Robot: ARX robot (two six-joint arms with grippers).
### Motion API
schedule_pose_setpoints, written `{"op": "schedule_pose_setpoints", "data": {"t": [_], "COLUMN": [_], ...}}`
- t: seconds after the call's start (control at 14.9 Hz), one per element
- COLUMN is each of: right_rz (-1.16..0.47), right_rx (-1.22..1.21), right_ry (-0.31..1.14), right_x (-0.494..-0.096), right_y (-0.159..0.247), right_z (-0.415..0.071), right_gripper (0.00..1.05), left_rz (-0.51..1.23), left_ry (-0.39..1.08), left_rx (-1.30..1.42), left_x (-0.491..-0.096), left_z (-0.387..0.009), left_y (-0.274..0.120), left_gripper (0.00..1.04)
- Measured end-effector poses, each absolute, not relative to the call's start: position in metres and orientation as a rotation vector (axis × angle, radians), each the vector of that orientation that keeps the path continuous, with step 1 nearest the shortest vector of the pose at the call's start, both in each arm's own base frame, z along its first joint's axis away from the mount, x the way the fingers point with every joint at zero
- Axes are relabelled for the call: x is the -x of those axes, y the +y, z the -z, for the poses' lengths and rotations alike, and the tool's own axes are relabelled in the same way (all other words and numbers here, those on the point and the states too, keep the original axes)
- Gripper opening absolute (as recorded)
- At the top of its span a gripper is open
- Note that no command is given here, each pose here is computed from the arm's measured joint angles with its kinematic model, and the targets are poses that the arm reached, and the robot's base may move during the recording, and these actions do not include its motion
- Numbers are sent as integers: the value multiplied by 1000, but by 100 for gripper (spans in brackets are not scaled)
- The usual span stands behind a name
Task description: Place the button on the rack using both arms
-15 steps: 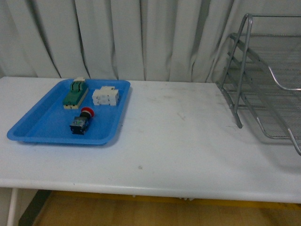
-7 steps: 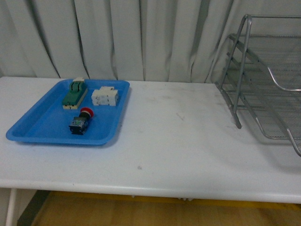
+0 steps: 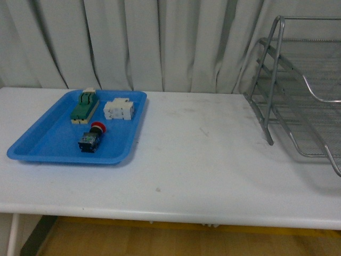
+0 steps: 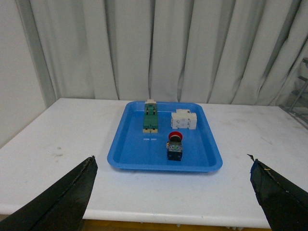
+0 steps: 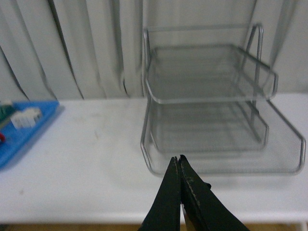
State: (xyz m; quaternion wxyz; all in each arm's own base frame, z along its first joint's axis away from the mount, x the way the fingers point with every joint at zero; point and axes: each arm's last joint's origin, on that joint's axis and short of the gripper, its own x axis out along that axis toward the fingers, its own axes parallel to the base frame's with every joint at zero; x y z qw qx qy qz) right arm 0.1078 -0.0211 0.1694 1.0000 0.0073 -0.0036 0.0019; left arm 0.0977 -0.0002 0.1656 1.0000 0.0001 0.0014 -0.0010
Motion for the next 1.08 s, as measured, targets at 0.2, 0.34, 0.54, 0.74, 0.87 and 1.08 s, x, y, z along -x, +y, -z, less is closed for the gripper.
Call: {"op": "schedule_pose_setpoints", "data": {"t": [0.2, 0.34, 0.54, 0.74, 0.87, 1.08], "right_rz": [-5, 14, 1, 0, 0, 0], "right_rx": [-3, -7, -6, -6, -4, -4], "right_ry": [-21, -3, -4, -4, -4, -4], "right_x": [-96, -97, -97, -97, -97, -97], "right_y": [-13, -4, 0, 0, 0, 0], "right_z": [-168, -166, -167, -167, -167, -167], "right_gripper": [2, 2, 2, 2, 16, 63], "left_rz": [2, 2, 2, 2, 2, 2], "left_ry": [3, 3, 2, 2, 2, 2], "left_rx": [0, 0, 0, -1, 0, 0], "left_x": [-98, -98, -98, -98, -98, -98], "left_z": [-166, -166, -166, -166, -166, -166], "left_y": [0, 0, 0, 0, 0, 0], "left_gripper": [98, 98, 98, 98, 98, 98]}}
